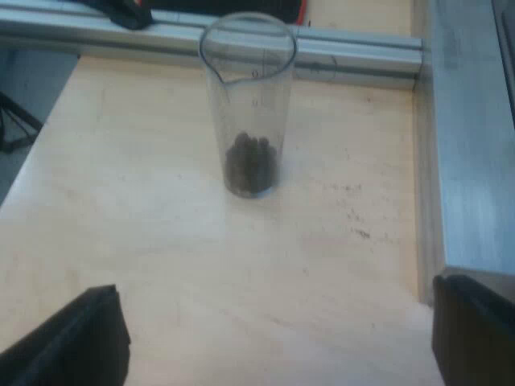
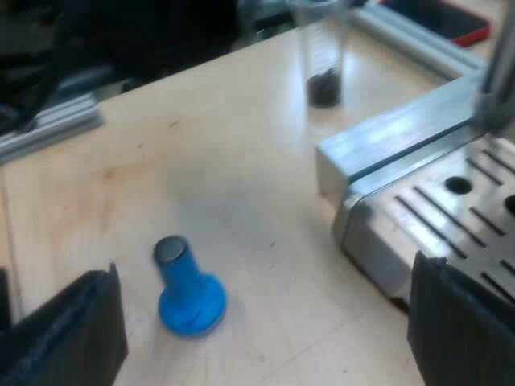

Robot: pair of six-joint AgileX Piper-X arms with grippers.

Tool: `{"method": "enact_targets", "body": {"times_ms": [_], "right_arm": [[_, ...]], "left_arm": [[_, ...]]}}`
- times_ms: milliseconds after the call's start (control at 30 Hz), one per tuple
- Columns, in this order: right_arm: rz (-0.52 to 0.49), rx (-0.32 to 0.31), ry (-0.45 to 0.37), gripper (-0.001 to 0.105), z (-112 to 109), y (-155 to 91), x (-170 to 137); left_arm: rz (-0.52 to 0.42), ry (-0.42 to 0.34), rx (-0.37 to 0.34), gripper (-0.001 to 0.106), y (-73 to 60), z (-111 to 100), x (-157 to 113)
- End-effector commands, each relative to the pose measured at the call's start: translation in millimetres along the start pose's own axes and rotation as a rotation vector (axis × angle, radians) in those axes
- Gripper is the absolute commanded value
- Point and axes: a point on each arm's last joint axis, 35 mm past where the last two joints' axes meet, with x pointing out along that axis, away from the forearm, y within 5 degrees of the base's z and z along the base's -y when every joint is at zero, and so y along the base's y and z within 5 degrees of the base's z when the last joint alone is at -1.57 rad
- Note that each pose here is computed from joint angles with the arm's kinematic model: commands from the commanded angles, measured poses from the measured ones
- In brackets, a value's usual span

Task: Pour the beans into the coffee machine

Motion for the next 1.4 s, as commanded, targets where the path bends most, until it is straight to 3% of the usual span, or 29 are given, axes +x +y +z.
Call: {"method": "enact_targets", "body": {"times_ms": [33,233,500,667,933,1133,1400], "right_arm": [[-0.021,-0.002,-0.047,0.074,5.1,-1.3,3.6],[-0.065,0.039,-0.093,0.074,3.5,-4.5,18.0],[-0.075,0.058,-0.112,0.074,3.2,-5.3,22.3],[-0.075,0.058,-0.112,0.074,3.2,-5.3,22.3],[-0.075,0.058,-0.112,0.074,3.2,-5.3,22.3],[-0.074,0.081,-0.113,0.074,3.2,-5.3,22.3],[-0.084,0.081,-0.111,0.074,3.2,-5.7,22.3]], "left_arm": [[-0.002,-0.078,0.022,0.079,-0.2,3.4,3.4],[-0.031,-0.238,0.043,0.079,3.6,-5.7,21.3],[-0.045,-0.314,0.051,0.079,8.3,-21.6,34.7],[-0.045,-0.311,0.047,0.089,9.1,-20.0,44.2],[-0.075,-0.210,0.042,0.089,12.8,-25.0,82.6],[-0.086,-0.213,0.040,0.089,17.2,-29.4,115.7],[-0.110,-0.239,0.046,0.089,18.2,-19.4,146.6]]}}
